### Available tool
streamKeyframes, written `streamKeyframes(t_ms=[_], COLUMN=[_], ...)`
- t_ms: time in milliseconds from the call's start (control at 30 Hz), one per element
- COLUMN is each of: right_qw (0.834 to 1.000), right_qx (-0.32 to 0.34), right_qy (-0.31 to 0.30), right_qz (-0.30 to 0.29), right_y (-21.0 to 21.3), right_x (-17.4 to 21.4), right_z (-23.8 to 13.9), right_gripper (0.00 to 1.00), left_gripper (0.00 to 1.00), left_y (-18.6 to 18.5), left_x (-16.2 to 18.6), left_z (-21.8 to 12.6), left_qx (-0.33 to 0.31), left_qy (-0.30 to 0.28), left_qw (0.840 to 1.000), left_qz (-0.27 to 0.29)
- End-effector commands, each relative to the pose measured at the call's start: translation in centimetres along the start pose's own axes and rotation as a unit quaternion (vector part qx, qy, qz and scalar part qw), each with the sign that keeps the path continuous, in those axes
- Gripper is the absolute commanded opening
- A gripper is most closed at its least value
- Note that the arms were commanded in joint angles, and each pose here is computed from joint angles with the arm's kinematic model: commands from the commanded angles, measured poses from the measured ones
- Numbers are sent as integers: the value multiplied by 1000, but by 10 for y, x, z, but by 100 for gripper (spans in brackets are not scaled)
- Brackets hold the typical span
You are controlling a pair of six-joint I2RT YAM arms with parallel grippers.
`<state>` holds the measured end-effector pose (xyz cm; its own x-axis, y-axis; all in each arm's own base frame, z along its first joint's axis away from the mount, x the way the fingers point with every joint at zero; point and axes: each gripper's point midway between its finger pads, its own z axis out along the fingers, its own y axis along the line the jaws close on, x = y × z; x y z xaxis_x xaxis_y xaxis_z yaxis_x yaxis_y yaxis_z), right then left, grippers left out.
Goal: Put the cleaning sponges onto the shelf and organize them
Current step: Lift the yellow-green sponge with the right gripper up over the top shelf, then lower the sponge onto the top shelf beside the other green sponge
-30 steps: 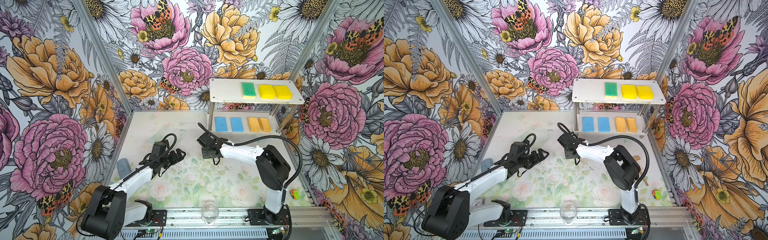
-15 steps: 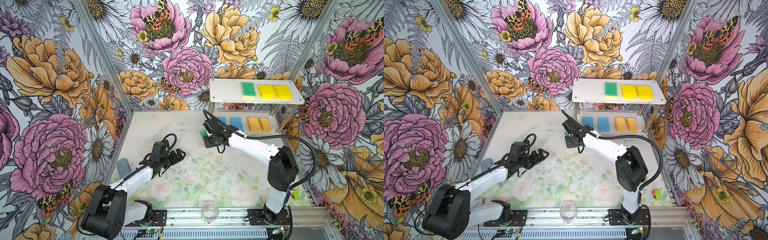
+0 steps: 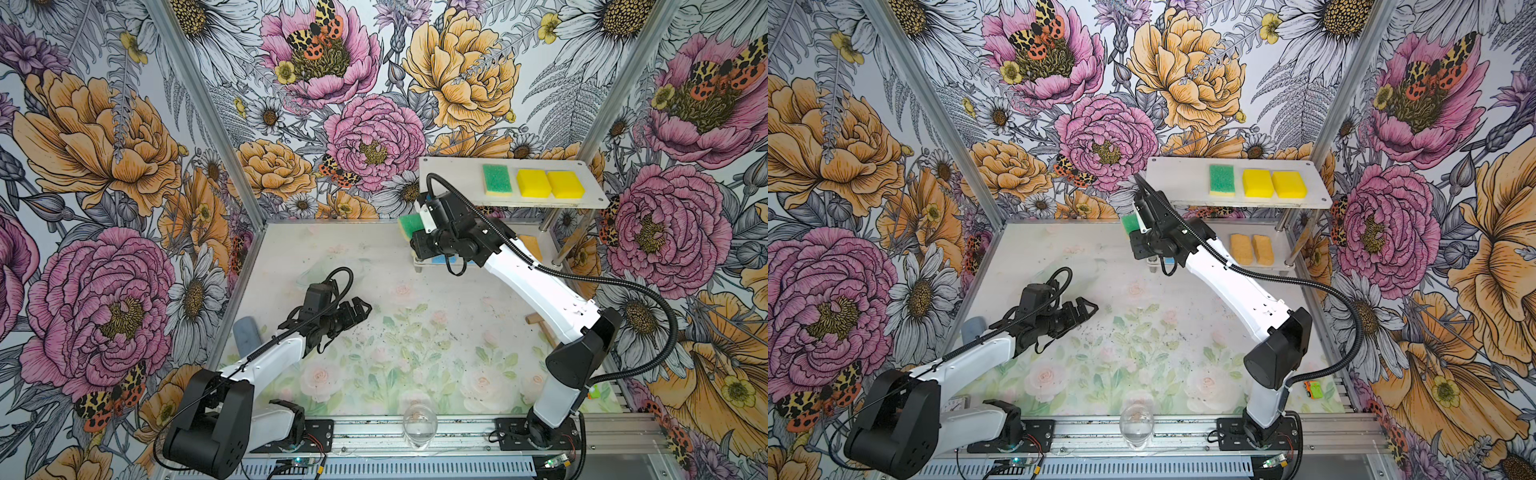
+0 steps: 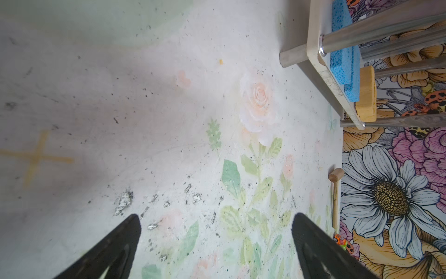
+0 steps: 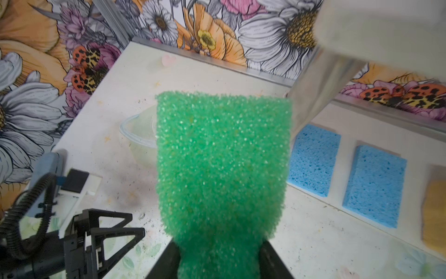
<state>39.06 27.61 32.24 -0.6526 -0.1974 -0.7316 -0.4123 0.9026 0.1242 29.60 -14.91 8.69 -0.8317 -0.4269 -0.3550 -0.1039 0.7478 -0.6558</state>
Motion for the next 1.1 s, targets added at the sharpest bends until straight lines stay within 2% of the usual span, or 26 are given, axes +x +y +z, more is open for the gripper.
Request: streamKeyframes(t_ms=[0, 167, 400, 700, 1067], right_qw=[999, 994, 977, 967, 967], right_qx=[16, 70, 156, 172, 167], right_qy=[-33, -76, -133, -148, -145], right_qz=[-1, 20, 65, 113, 125], right_y=[-12, -41, -89, -131, -145], right_x=[-26, -60, -96, -112, -115], right_z=[-24, -43, -63, -51, -38], right_gripper=[46, 46, 48, 48, 48], left_gripper=[99, 99, 99, 99, 99], left_y=[-2, -2, -2, -1, 0], left_x=[-5, -5, -6, -4, -5], left_z=[-4, -6, -7, -7, -6], left_qx=[6, 6, 6, 6, 4], left_qy=[-9, -11, -14, -12, -11], left_qw=[1000, 1000, 1000, 1000, 1000], left_qz=[9, 8, 7, 8, 6])
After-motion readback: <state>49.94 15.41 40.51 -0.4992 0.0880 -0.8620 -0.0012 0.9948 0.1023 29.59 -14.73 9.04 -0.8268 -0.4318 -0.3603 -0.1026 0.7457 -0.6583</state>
